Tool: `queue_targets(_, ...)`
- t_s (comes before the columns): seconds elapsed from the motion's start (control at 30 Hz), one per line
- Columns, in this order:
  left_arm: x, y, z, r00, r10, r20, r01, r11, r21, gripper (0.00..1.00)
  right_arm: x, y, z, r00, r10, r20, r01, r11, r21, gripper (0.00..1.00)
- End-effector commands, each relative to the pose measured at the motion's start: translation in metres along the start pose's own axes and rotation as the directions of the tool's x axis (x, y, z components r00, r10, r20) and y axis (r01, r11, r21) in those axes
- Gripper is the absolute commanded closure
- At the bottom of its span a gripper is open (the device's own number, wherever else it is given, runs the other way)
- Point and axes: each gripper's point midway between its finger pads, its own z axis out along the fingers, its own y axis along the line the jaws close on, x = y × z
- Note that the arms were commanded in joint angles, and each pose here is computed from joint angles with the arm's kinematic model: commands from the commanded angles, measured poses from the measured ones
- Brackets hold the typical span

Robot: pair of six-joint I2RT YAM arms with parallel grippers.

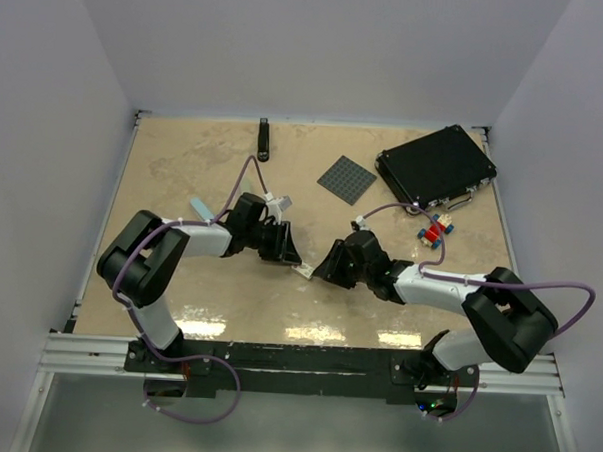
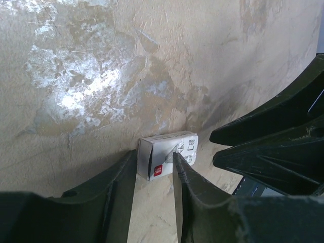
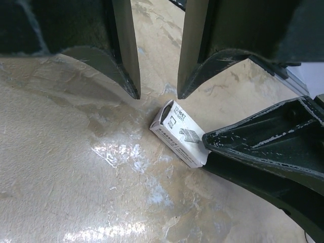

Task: Load the staples into the stapler

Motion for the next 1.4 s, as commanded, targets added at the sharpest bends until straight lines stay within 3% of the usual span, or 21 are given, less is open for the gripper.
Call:
queue_targets(0.0,-0.01,-0.014,0.002,0.999,0.033,0.019,-0.034,0.998,0.048,0.65,-0.008,0.01,0.002,0.999,0.03,0.04,-0.028,0.999,-0.043,0.61)
queue_targets(0.6,0.004,-0.008,-0.004,0.997,-0.056,0.057,0.054,0.998,0.021,0.99,-0.003,0.004,0.015,1.0,0.014,0.011,-0.014,1.0,-0.019,0.69)
queue_targets(0.83,0.003,-0.009,-0.008,0.993,-0.074,0.092,0.074,0.997,0.007,1.0,-0.005,0.006,0.015,1.0,-0.001,0.012,0.001,1.0,-0.009,0.76)
queue_targets(1.2,-0.002,-0.011,-0.011,0.986,-0.1,0.134,0.1,0.995,0.012,1.0,-0.01,-0.001,0.018,0.999,-0.037,0.011,0.036,0.998,0.058,0.96)
queue_targets(1.37,-0.003,-0.014,-0.011,0.983,-0.11,0.146,0.108,0.994,0.026,1.0,-0.01,0.0,0.019,0.998,-0.055,-0.004,0.055,0.995,0.078,0.93)
